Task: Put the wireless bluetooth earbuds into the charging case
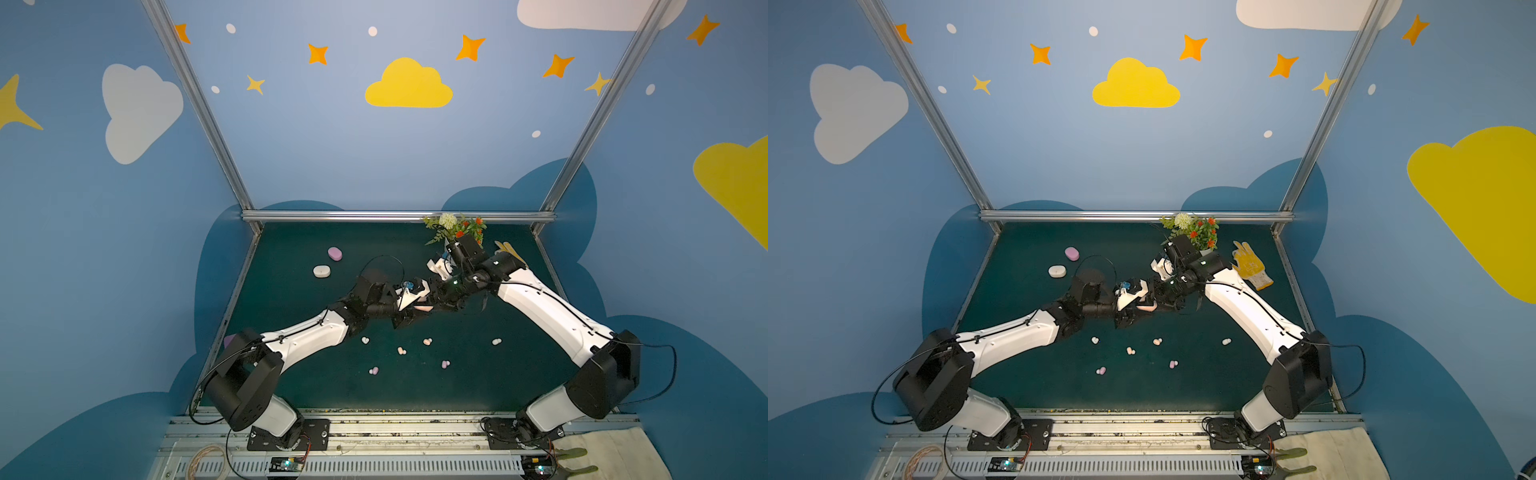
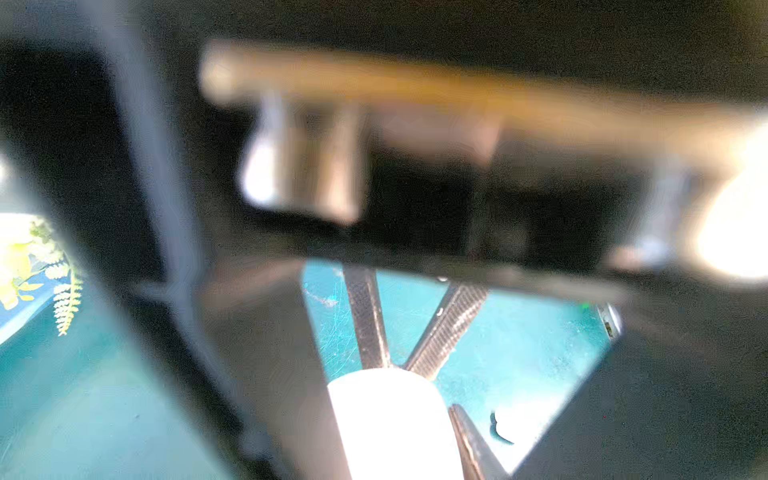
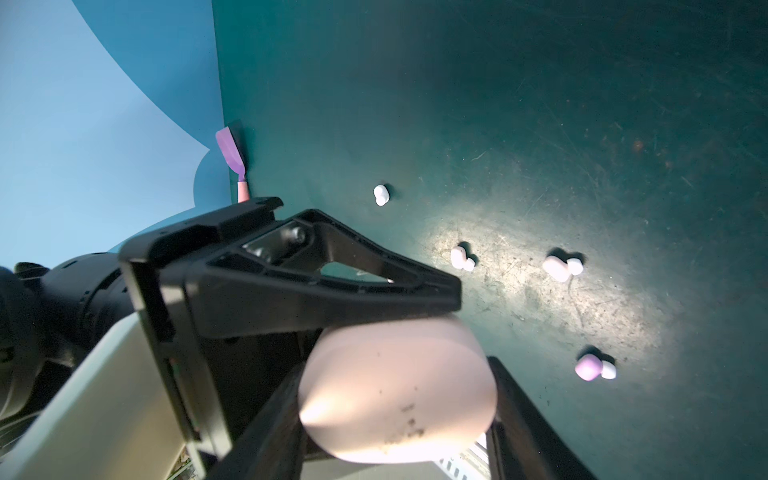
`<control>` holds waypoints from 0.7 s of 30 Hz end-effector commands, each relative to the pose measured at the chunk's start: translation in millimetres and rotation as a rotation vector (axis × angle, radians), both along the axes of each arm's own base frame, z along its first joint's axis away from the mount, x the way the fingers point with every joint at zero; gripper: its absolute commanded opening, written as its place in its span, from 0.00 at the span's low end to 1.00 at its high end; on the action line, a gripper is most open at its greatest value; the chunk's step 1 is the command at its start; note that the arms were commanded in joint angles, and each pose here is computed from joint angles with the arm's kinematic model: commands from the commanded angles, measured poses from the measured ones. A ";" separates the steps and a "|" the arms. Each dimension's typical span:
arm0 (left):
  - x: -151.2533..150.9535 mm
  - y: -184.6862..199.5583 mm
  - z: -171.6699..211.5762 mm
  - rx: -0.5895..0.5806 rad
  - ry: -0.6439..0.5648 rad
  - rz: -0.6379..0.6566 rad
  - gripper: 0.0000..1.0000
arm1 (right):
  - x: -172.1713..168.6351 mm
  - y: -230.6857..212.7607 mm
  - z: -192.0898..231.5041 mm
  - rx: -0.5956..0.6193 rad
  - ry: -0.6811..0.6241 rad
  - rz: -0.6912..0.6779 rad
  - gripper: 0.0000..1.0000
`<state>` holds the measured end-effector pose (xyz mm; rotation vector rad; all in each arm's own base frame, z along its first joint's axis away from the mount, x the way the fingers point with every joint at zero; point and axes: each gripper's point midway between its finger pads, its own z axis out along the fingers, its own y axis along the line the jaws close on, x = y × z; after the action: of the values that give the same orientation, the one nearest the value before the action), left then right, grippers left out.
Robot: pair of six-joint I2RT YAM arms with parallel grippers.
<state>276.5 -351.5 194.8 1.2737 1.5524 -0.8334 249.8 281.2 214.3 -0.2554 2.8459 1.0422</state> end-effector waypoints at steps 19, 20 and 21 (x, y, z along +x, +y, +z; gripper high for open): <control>-15.1 -6.6 -15.8 0.045 0.049 -0.070 0.42 | 4.1 5.2 21.5 0.076 -0.058 0.007 0.37; -14.9 -6.9 -16.1 0.045 0.050 -0.071 0.41 | 4.3 5.1 21.7 0.076 -0.059 0.007 0.37; -15.0 -7.0 -16.2 0.045 0.051 -0.071 0.40 | 4.3 4.7 21.1 0.075 -0.058 0.005 0.37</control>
<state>275.8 -352.1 193.1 1.2912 1.5491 -0.8270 247.2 279.7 214.2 -0.2490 2.8613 1.0574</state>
